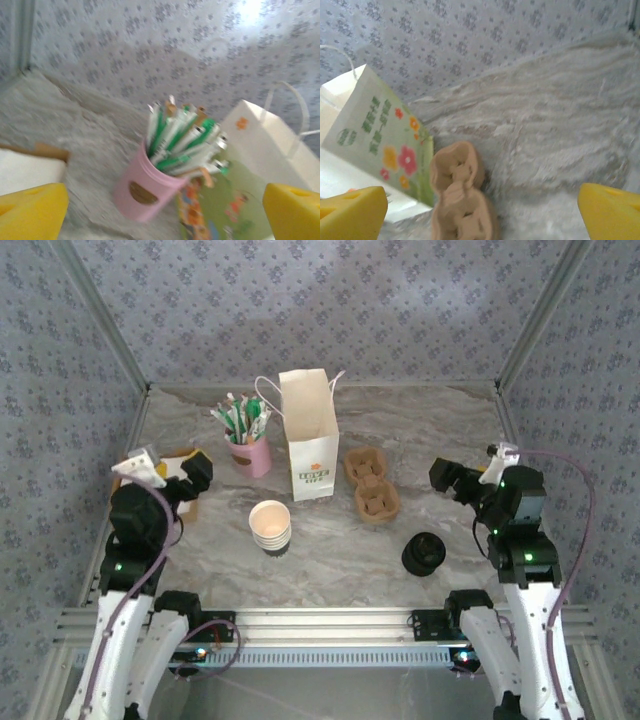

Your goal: Pack the takeout coffee

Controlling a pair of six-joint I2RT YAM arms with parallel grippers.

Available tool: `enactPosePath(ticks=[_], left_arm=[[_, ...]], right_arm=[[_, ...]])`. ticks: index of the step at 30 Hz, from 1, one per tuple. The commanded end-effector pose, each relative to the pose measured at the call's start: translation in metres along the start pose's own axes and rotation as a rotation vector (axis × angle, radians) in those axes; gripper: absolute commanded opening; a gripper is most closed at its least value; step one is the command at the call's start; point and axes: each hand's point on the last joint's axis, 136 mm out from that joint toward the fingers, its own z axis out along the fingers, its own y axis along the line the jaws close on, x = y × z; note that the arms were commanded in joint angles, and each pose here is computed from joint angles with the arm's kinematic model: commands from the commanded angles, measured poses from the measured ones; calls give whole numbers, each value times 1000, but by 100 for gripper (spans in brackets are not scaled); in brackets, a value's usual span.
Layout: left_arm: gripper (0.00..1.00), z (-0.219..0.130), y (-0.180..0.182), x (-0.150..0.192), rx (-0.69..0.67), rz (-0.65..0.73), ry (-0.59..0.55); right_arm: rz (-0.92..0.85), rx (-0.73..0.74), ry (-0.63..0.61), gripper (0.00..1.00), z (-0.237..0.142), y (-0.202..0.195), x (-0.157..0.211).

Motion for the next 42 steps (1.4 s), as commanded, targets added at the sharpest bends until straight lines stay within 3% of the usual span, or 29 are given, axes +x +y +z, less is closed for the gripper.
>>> enactPosePath(ticks=[1, 6, 13, 19, 30, 39, 42], left_arm=[[99, -32, -8, 35, 50, -204, 180], [99, -63, -28, 57, 219, -223, 239], [100, -67, -23, 58, 169, -210, 268], [99, -57, -1, 55, 29, -266, 240], [99, -16, -1, 88, 38, -516, 328], [99, -44, -17, 95, 14, -323, 562], [94, -56, -13, 104, 19, -301, 582]], right_arm=[[154, -110, 187, 100, -12, 19, 38], [275, -248, 267, 100, -19, 43, 52], [344, -281, 282, 100, -27, 56, 53], [315, -317, 353, 100, -19, 80, 54], [31, -274, 540, 100, -12, 133, 86], [-375, -206, 649, 100, 5, 191, 109], [-445, -211, 653, 94, 10, 212, 113]])
